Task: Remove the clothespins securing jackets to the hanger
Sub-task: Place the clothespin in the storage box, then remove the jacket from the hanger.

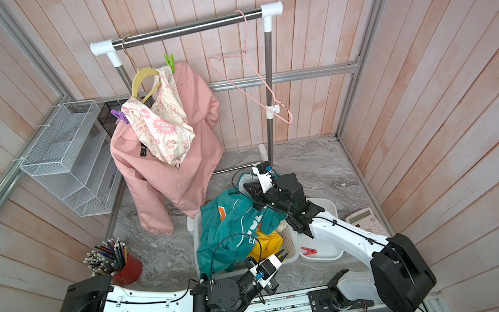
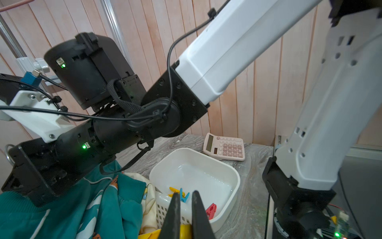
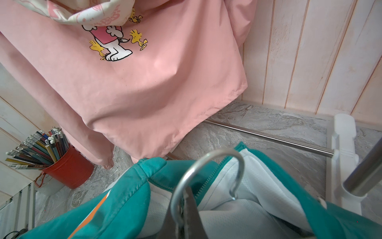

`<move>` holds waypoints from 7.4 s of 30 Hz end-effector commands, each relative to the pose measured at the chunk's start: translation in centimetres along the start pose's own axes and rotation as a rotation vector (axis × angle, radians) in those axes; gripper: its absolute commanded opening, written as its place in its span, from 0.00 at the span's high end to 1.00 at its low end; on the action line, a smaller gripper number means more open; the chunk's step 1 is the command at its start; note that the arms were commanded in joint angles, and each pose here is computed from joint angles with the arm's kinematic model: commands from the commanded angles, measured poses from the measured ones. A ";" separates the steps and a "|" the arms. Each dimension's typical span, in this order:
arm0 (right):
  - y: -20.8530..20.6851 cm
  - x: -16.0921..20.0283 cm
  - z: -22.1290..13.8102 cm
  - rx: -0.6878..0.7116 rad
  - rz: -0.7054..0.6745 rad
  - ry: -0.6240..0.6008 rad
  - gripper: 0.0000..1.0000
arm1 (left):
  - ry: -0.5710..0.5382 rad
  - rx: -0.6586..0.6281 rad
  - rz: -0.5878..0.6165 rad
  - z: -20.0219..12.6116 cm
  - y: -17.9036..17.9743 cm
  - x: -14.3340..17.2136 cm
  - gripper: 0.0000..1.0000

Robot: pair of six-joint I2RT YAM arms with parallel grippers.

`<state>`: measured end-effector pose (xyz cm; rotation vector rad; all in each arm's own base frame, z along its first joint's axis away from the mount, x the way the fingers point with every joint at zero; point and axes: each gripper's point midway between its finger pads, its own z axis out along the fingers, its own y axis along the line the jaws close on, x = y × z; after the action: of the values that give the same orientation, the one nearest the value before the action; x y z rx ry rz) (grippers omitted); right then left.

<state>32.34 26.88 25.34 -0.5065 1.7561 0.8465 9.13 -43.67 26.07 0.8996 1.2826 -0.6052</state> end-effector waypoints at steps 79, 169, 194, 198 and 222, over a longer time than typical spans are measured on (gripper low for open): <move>0.8 -2.7 -2.1 0.004 -0.015 -0.039 1.00 | 0.268 0.006 -0.075 -0.4 1.6 -0.3 0.12; -5.4 -3.3 -1.7 0.169 0.120 -0.017 1.00 | 0.316 -0.215 -0.227 -9.2 18.0 0.5 0.25; -7.2 -4.0 -2.5 0.245 0.139 -0.039 1.00 | 0.338 -0.147 -0.285 -7.5 17.9 2.1 0.84; -8.4 -4.2 -2.8 0.264 0.179 -0.053 1.00 | 0.315 -0.157 -0.308 -8.4 18.1 2.0 0.95; -8.8 -5.0 -2.8 0.224 0.207 -0.085 1.00 | 0.298 -0.142 -0.309 -9.3 17.6 2.8 0.61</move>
<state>37.06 19.06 25.61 -0.1661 1.8967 0.8372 18.83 -26.15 25.99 0.6659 1.7503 -0.6609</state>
